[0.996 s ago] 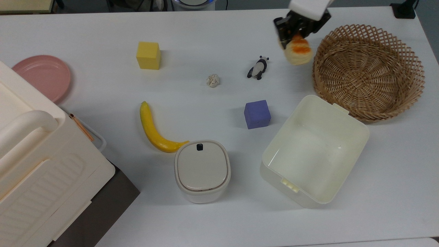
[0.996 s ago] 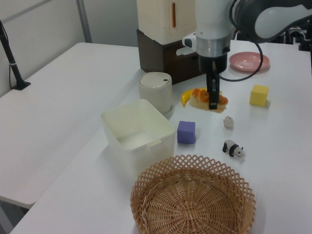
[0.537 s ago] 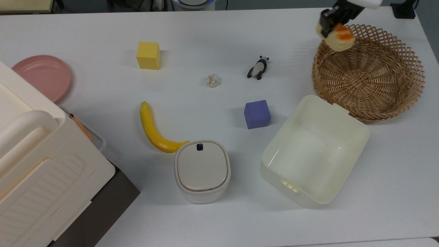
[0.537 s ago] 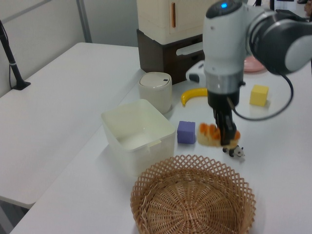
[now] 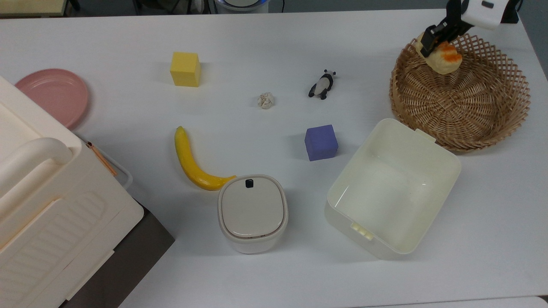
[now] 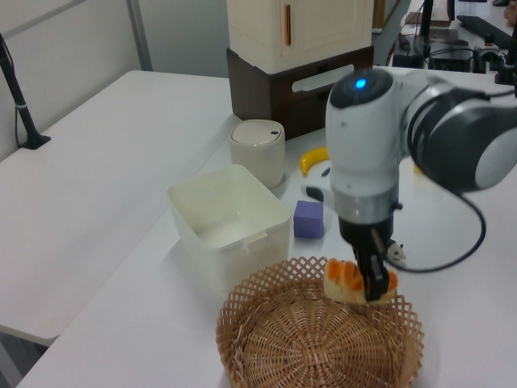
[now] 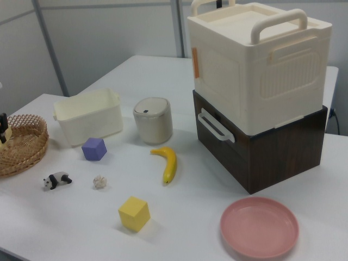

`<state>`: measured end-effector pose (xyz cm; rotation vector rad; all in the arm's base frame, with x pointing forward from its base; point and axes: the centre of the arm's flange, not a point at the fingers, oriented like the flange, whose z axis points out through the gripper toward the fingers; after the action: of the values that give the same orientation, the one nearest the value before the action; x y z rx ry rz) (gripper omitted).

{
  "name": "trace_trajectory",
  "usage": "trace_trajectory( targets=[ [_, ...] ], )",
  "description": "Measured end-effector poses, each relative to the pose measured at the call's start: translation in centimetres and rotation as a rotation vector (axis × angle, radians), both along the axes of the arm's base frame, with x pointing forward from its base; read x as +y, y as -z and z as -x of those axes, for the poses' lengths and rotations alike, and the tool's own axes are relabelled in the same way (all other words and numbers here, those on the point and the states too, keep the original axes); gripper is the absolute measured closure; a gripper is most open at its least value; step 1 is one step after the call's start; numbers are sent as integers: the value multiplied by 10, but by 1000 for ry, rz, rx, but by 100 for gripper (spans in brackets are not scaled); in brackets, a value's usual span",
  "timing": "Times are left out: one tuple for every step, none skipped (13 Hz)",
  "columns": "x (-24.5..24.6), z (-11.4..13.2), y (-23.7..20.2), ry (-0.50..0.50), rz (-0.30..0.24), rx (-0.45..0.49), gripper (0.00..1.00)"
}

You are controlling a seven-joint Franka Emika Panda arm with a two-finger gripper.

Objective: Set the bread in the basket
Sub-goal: 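Lower the bread roll into the basket and open the gripper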

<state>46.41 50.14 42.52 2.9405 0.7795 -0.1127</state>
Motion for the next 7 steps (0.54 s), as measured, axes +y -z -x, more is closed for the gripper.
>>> trace_trajectory(
  targets=[
    [4, -1, 12, 6, 2, 2, 48],
    [8, -3, 33, 8, 13, 13, 45],
    [10, -4, 47, 7, 24, 25, 45],
    [13, -4, 70, 6, 42, 42, 45],
    [16, -4, 83, 9, 46, 46, 45],
    [20, -5, 95, 17, 42, 42, 45],
    [21, -6, 98, 21, 42, 41, 44]
  ],
)
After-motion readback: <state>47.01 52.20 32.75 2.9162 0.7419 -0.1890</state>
